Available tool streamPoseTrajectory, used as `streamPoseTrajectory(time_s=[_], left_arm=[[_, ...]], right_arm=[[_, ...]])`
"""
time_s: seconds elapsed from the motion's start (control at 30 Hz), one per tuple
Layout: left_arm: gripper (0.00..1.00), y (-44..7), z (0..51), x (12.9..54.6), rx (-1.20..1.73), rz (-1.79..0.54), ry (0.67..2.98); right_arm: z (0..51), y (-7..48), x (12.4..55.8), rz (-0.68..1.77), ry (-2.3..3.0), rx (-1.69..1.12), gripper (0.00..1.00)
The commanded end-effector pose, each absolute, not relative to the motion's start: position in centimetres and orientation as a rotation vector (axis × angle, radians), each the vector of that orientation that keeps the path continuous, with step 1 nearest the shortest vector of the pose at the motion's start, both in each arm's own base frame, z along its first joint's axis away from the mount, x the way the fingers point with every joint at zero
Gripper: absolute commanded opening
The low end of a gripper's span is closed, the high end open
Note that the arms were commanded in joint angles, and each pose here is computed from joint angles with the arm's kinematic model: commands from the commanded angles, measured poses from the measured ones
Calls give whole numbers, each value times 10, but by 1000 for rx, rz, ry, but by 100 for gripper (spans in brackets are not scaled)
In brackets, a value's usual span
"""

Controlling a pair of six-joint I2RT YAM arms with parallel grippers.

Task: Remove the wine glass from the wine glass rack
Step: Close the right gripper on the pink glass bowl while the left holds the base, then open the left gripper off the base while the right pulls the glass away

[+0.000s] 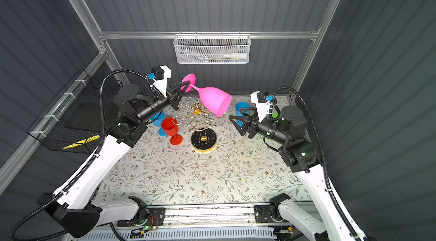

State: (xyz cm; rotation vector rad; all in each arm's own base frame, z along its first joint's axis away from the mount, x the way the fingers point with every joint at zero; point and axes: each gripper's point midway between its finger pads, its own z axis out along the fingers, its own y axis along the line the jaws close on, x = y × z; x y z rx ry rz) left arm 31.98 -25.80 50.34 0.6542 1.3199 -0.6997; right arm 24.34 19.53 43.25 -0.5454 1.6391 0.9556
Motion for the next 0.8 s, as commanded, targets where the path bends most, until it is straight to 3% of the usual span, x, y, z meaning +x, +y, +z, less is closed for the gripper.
streamPoseTrajectory(time_s=[0.0, 0.2, 0.37, 0.63, 0.77], left_arm=[[0, -256, 518, 310, 651, -725, 1288], [0, -257, 515, 311, 653, -730, 1292], [0, -262, 512, 307, 684, -757, 1286], [0, -265, 505, 312, 691, -747, 1303], [0, -264, 503, 315, 688, -733, 1308]], right_arm=[[448, 202, 248, 1029, 1585, -534, 70], [462, 211, 264, 1087, 1545, -521, 63], [464, 219, 278, 1116, 1544, -514, 49], [465, 225, 280, 1174, 1538, -510, 4], [464, 221, 282, 1150, 1552, -486, 0]])
